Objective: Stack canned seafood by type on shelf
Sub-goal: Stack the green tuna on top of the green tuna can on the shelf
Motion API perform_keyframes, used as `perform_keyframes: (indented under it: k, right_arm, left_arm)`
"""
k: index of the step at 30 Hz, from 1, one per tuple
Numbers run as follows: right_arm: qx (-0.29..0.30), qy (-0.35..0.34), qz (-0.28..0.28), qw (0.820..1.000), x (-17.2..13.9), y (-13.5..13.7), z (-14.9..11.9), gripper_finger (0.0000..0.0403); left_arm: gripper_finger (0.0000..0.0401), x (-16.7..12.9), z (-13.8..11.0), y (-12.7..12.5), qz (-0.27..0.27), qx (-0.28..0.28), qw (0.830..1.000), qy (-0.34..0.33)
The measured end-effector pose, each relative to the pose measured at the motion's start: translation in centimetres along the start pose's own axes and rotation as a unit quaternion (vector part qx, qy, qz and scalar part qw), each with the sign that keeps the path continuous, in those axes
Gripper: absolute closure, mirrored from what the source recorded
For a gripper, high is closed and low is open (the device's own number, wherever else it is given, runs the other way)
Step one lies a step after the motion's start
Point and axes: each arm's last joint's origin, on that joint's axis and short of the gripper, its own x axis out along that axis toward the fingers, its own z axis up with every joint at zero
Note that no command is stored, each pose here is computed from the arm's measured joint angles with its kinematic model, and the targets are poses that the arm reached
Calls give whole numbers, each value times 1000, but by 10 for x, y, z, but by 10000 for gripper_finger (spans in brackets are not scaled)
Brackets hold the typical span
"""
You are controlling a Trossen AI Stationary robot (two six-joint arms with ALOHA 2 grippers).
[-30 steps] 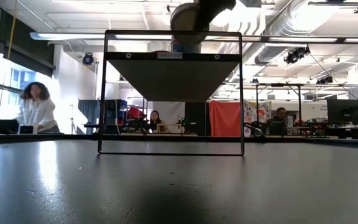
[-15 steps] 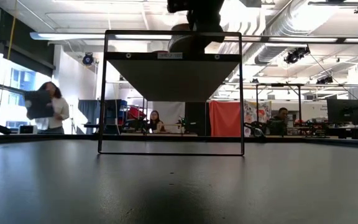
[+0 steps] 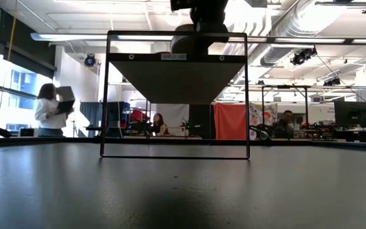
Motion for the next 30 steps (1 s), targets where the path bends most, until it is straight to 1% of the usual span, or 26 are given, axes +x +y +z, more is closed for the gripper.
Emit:
perform_keyframes:
  k: [11, 13, 20, 25, 30]
  right_arm:
    - [9, -7, 11, 1000, -7, 7, 1, 279]
    - [11, -6, 22, 1000, -5, 6, 0, 279]
    - [21, 8, 19, 1000, 5, -3, -3, 279]
    - [26, 2, 41, 999, 5, -5, -3, 279]
    - [38, 3, 41, 998, 5, -4, -3, 279]
  left_arm:
    - [401, 0, -1, 2, 4, 11, 1000, 2]
    - [401, 0, -1, 2, 5, 13, 1000, 2]
    - [401, 0, -1, 2, 5, 14, 1000, 2]
    - [401, 0, -1, 2, 5, 13, 1000, 2]
    - [401, 0, -1, 2, 5, 13, 1000, 2]
